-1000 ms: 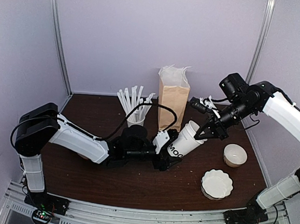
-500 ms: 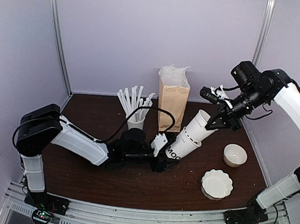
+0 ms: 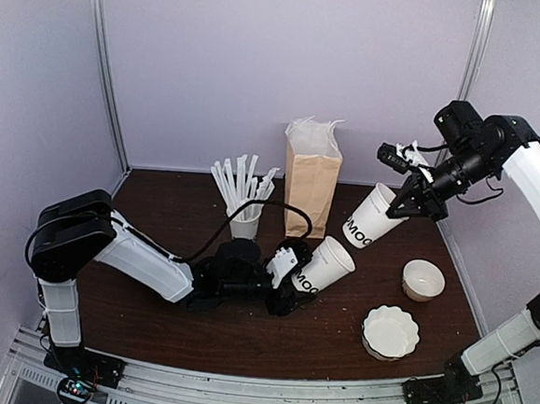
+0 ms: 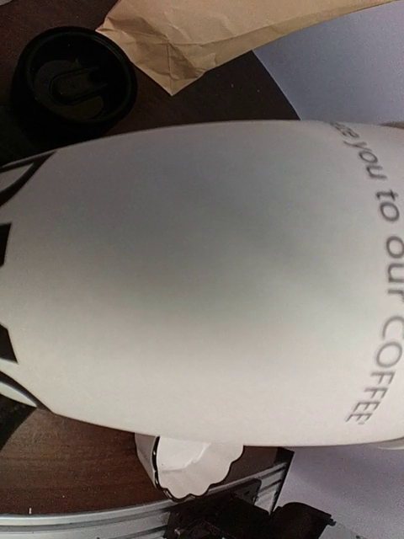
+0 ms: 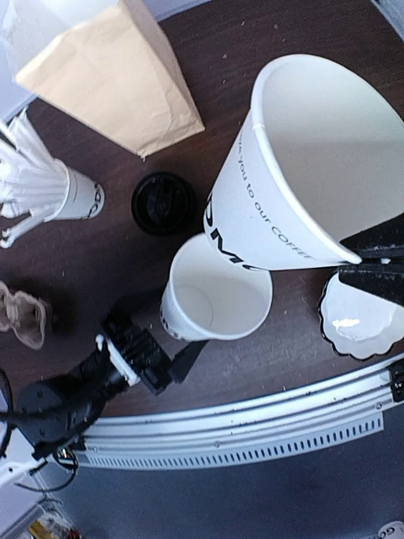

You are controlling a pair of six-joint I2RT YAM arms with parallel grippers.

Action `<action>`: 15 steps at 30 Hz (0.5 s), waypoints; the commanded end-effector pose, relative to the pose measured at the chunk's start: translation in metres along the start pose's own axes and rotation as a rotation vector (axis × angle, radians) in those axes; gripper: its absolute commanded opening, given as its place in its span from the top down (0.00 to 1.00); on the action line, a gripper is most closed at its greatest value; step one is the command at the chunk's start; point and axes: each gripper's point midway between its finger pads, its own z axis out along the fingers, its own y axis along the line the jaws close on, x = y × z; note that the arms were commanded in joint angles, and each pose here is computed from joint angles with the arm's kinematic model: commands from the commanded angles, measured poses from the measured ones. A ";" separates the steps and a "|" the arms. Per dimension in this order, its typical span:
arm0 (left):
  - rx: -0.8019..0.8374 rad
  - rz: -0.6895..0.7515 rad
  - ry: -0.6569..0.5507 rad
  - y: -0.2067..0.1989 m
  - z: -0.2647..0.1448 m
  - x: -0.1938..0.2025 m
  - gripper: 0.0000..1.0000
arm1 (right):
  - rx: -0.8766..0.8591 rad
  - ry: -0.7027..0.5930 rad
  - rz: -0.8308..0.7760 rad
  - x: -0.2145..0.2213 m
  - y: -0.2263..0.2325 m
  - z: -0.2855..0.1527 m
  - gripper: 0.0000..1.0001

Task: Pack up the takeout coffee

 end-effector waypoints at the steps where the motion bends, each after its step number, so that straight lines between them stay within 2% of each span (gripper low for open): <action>1: -0.035 -0.010 -0.049 0.005 -0.008 -0.010 0.34 | 0.234 0.013 0.037 0.006 -0.041 -0.014 1.00; 10: -0.034 -0.027 -0.089 0.003 -0.026 -0.027 0.33 | 0.384 0.112 0.185 0.035 -0.098 0.020 1.00; 15: -0.038 -0.039 -0.132 0.004 -0.033 -0.039 0.33 | 0.446 0.291 0.238 0.077 -0.128 0.049 1.00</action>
